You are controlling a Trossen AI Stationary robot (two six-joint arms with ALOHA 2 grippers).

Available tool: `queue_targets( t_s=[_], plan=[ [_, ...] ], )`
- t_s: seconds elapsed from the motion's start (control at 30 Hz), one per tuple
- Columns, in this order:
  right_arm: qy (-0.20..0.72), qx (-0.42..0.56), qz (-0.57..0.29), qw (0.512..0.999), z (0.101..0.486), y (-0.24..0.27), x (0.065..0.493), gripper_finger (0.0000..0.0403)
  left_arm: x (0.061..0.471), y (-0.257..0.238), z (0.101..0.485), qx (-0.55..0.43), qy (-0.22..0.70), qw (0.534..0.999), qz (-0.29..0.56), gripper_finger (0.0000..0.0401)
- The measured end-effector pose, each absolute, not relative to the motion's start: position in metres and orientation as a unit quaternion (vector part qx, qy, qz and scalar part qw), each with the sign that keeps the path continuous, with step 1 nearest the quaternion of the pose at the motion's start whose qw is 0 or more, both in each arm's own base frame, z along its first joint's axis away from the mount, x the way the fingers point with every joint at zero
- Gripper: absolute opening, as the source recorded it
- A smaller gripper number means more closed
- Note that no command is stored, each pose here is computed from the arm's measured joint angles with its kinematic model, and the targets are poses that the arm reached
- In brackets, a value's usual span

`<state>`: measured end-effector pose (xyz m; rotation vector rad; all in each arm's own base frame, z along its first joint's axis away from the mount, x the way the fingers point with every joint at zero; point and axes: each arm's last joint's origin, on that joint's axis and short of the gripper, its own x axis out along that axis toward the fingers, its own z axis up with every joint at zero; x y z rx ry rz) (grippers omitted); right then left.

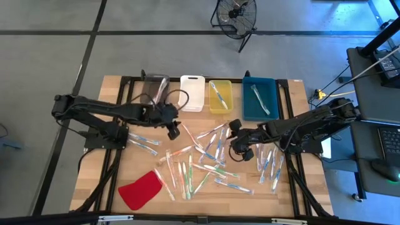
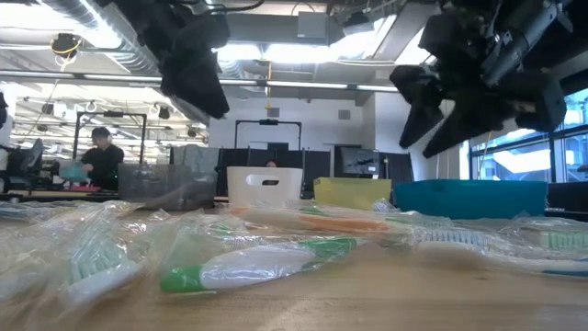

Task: Pick & Place Toothbrushes
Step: Put the violet toothbrush into the white bin

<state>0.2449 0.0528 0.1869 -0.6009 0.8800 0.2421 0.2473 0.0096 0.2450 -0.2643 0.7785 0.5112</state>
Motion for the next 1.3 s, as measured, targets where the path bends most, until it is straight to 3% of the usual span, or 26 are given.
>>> queue_targets(
  t_s=[0.23, 0.77, 1.3],
  plan=[
    [0.412, -0.323, 0.152, 0.838, 0.170, 0.055, 0.258, 0.0209, 0.259, -0.010, 0.224, -0.131, 0.407, 0.872, 0.239, 0.0143],
    [0.445, -0.310, 0.203, 0.815, 0.150, 0.061, 0.275, 0.0204, 0.265, -0.015, 0.212, -0.137, 0.415, 0.861, 0.262, 0.0143],
    [0.487, -0.311, 0.201, 0.791, 0.126, 0.061, 0.286, 0.0177, 0.265, -0.015, 0.212, -0.138, 0.413, 0.861, 0.263, 0.0143]
  ],
)
